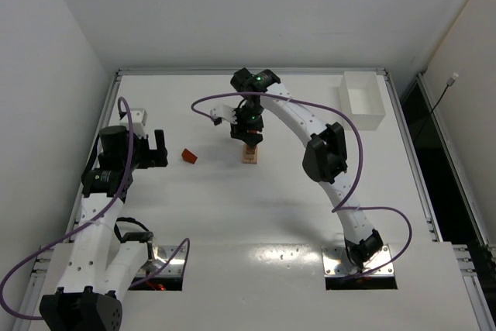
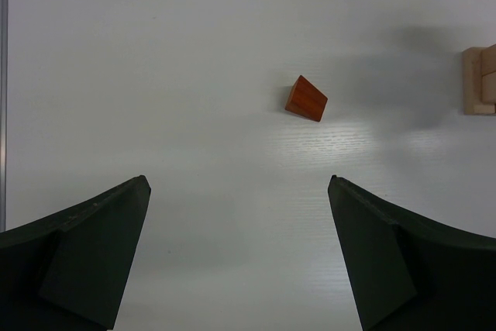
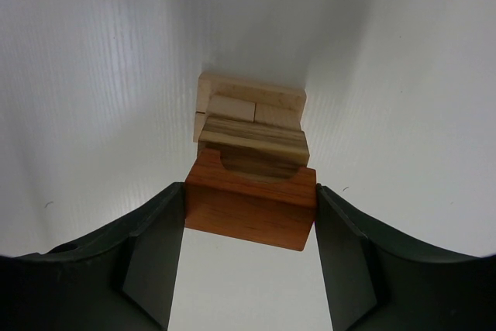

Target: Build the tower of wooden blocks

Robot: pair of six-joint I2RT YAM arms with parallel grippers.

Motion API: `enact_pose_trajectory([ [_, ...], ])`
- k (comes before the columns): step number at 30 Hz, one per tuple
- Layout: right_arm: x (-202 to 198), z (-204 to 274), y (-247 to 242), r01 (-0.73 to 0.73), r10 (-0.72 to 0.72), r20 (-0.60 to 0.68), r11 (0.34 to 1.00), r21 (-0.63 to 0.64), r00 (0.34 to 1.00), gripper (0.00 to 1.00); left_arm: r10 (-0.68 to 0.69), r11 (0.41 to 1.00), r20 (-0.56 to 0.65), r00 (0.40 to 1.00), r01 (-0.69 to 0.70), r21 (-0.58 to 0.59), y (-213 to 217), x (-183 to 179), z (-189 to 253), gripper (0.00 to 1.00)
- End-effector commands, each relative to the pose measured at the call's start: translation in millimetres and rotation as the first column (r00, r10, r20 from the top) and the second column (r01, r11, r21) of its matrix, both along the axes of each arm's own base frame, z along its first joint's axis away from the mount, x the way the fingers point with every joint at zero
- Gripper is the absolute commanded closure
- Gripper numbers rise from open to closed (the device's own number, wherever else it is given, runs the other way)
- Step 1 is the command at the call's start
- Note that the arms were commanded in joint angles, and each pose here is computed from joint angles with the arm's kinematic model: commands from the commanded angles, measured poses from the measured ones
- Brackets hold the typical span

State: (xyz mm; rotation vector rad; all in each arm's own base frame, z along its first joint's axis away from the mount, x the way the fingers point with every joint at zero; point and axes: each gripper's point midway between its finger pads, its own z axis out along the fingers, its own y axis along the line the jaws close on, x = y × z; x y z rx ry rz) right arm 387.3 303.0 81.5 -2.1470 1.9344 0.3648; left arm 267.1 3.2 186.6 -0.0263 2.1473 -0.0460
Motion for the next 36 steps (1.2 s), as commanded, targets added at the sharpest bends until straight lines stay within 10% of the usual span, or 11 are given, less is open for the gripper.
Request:
enact_pose_trajectory([
  [1, 2.7, 13.1, 7.0, 0.007, -0.008, 0.023, 0.999, 0.031, 1.0, 0.47, 0.01, 1.0, 0.04, 0.999, -0.01, 0.013, 4.7, 4.3, 9.6, 0.0],
  [21, 1.7, 13.4, 12.0, -0.002, 0.001, 0.03, 0.999, 0.037, 1.0, 0.55, 0.017, 1.0, 0.03, 0.999, -0.018, 0.017, 6.4, 5.0, 7.3, 0.0],
  [36, -0.4, 8.9, 14.2, -0.01, 0.009, 0.028, 1.0, 0.024, 1.0, 0.27, 0.017, 1.0, 0.03, 0.999, -0.018, 0.017, 6.4, 5.0, 7.3, 0.0],
])
